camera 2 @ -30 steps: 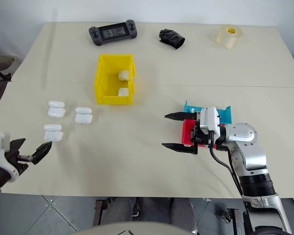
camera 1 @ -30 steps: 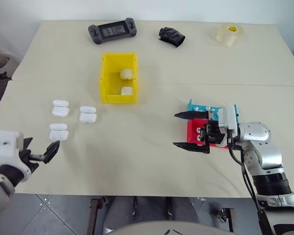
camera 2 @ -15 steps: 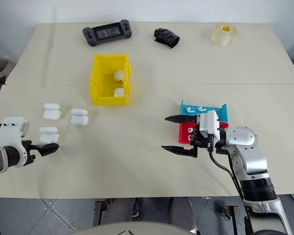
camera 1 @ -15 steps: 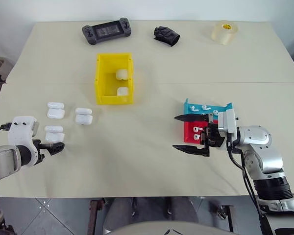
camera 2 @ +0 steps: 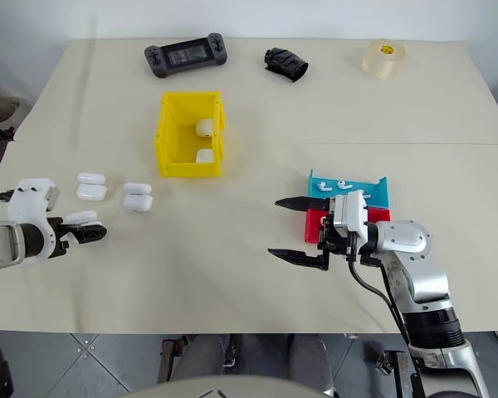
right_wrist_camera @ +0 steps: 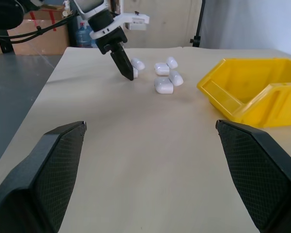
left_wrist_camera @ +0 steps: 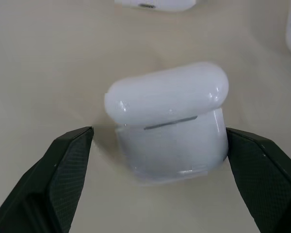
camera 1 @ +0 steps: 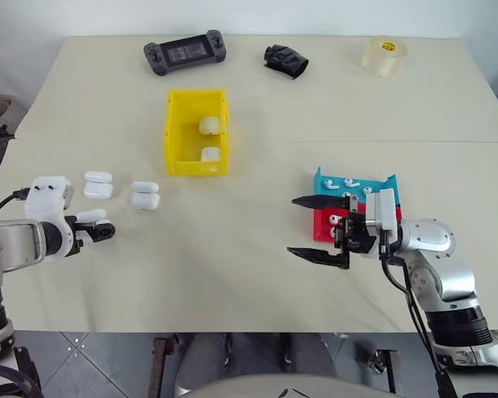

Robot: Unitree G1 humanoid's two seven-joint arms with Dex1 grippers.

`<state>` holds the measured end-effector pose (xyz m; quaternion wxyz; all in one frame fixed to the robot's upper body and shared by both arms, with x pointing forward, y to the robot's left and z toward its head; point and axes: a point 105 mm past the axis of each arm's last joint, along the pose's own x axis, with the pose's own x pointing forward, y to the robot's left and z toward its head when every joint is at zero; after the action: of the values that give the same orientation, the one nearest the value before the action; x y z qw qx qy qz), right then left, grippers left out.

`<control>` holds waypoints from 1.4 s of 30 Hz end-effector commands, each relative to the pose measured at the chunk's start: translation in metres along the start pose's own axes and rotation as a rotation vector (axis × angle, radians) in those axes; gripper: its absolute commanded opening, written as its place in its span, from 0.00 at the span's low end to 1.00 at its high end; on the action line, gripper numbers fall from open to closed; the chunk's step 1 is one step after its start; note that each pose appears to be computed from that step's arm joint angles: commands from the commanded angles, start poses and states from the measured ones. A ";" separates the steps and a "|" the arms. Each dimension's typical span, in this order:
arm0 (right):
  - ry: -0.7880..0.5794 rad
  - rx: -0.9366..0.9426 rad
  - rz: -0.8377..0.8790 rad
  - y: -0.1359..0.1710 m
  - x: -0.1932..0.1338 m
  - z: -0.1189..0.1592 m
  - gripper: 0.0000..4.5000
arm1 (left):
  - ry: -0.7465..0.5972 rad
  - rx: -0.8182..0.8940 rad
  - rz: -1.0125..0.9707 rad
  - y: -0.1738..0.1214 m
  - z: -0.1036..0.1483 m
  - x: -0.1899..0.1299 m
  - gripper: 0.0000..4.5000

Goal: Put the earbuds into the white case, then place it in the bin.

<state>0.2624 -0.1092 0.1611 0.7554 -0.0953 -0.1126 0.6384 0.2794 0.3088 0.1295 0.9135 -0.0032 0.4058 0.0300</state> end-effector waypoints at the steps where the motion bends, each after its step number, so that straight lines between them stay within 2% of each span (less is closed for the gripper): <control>1: -0.023 -0.041 -0.004 0.003 0.001 0.008 1.00 | 0.016 0.010 0.021 0.002 -0.001 0.001 1.00; 7: -0.019 -0.038 -0.025 0.002 -0.002 0.006 1.00 | 0.015 0.032 0.047 0.001 -0.009 -0.001 1.00; 20: -0.022 -0.033 -0.025 0.001 0.001 0.003 1.00 | -0.038 -0.060 0.048 -0.015 -0.031 0.001 1.00; 23: -0.022 -0.032 -0.023 0.001 0.001 0.004 1.00 | -0.041 -0.085 0.055 -0.014 -0.033 0.001 0.85; 26: -0.021 -0.032 -0.022 0.001 0.002 0.004 1.00 | -0.028 -0.085 0.050 -0.015 -0.036 0.000 0.65; 27: -0.020 -0.032 -0.021 0.000 0.002 0.004 1.00 | -0.026 -0.088 0.052 -0.015 -0.037 0.000 0.62; 32: -0.018 -0.032 -0.022 0.000 0.002 0.004 1.00 | -0.030 -0.076 0.055 -0.012 -0.036 -0.005 0.62; 37: -0.014 -0.028 -0.026 -0.001 0.002 0.004 1.00 | -0.247 0.048 -0.066 -0.022 -0.003 -0.027 0.62; 40: -0.011 -0.028 -0.036 -0.002 0.001 0.004 1.00 | -0.352 0.163 -0.192 -0.030 0.000 -0.042 0.62; 42: -0.001 -0.026 -0.054 -0.004 -0.003 0.004 1.00 | -0.572 0.313 -0.395 -0.050 0.008 -0.066 0.62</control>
<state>0.2655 -0.1094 0.1594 0.7683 -0.0961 -0.1136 0.6225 0.2463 0.2755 0.1476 0.9638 0.0253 0.2384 -0.1166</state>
